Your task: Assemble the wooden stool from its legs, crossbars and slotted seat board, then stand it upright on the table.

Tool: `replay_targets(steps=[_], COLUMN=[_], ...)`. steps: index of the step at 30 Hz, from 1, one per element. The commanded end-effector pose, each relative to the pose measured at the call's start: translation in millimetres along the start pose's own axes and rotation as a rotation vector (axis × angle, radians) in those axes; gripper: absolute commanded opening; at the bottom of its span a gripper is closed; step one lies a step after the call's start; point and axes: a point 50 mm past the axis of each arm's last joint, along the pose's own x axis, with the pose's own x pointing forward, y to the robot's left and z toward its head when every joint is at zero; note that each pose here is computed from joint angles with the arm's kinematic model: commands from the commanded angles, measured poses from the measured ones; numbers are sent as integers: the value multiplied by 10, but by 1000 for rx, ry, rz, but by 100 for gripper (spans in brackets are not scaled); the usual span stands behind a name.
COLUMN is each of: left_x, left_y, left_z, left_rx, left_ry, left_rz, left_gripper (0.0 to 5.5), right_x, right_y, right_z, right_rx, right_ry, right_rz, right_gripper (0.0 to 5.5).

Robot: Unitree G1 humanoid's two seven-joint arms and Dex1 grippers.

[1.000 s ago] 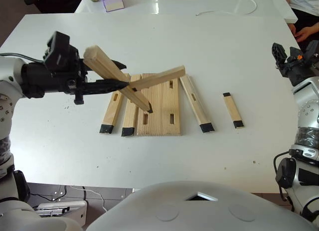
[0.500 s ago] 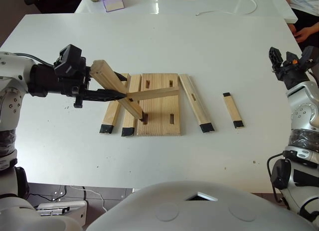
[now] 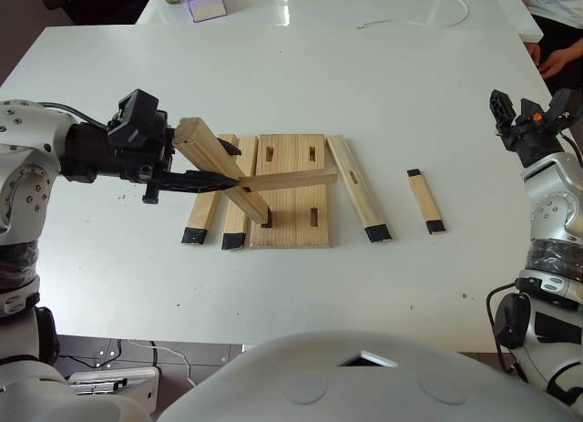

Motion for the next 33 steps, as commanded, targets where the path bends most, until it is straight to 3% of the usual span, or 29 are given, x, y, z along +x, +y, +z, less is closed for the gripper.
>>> replay_targets(steps=[1, 33], left_x=[-35, -23], left_y=[56, 70], left_z=[101, -78], left_rx=[25, 8], left_ry=[-8, 85], left_rz=[19, -39], left_gripper=[204, 204], right_x=[0, -87], right_y=[19, 5], right_z=[-14, -143], right_rx=[5, 40], right_ry=[4, 21], right_rz=[7, -9], right_gripper=[362, 362])
